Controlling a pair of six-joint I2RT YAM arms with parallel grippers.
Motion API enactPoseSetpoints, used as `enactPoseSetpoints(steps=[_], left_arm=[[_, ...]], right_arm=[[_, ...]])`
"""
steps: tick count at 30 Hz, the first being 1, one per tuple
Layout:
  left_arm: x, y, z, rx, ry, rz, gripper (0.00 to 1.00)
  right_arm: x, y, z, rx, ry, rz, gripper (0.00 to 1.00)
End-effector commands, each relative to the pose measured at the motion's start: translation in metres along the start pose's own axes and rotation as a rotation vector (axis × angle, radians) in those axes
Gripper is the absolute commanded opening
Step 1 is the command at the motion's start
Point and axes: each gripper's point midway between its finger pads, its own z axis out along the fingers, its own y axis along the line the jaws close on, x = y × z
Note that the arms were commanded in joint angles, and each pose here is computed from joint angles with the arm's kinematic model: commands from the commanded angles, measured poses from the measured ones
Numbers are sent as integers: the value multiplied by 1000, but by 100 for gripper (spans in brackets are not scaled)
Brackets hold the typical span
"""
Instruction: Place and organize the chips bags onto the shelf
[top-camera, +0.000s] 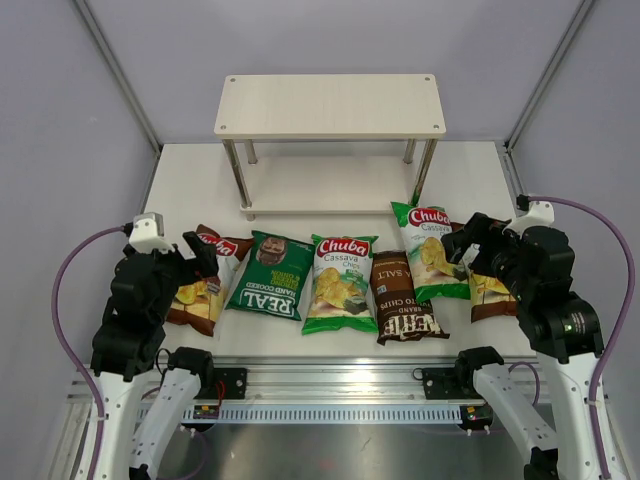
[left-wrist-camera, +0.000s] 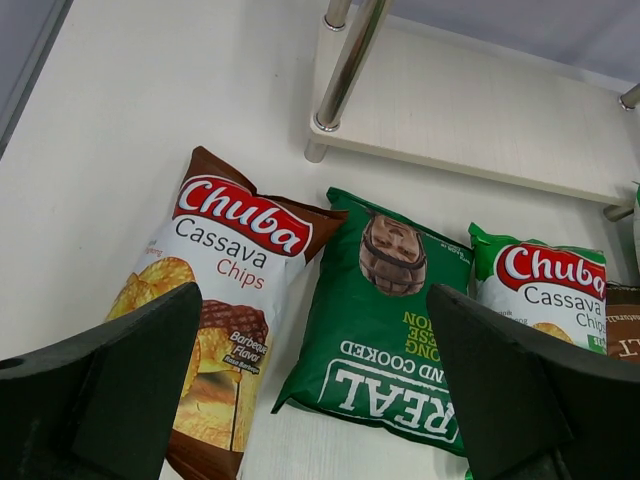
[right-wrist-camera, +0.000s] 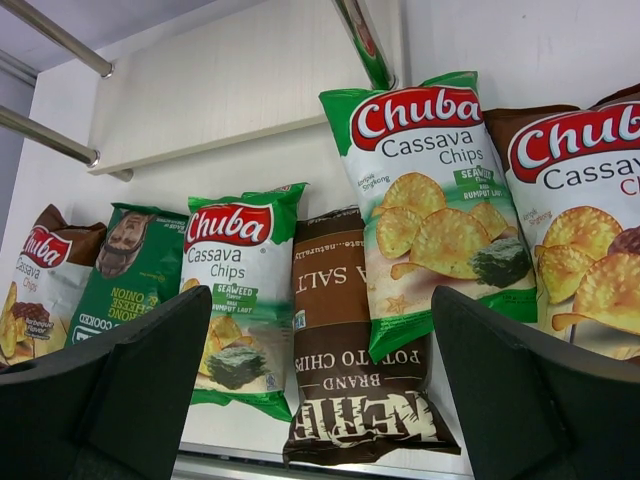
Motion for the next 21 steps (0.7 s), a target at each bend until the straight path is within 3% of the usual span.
enactPoseSetpoints(steps=[1,6,9,12,17,21], left_arm=[[-7,-3,6,0,-26,-25,99],[-7,0,8,-33,-24,-103,99],[-6,-18,11,64,0,-67,99],[4,-48,19,210,100,-67,99],[21,-121,32,563,300,-176,99],[50,-158,54,555,412,-108,99]], right_arm=[[-11,6,-1,-24,-59,10,100],[-8,15,0,-85,-56,14,99],[1,40,-3,-244,-38,7,99],[7,60,-7,-364,-8,22,99],[12,64,-11,-390,13,50,99],[18,65,-13,-401,32,53,99]])
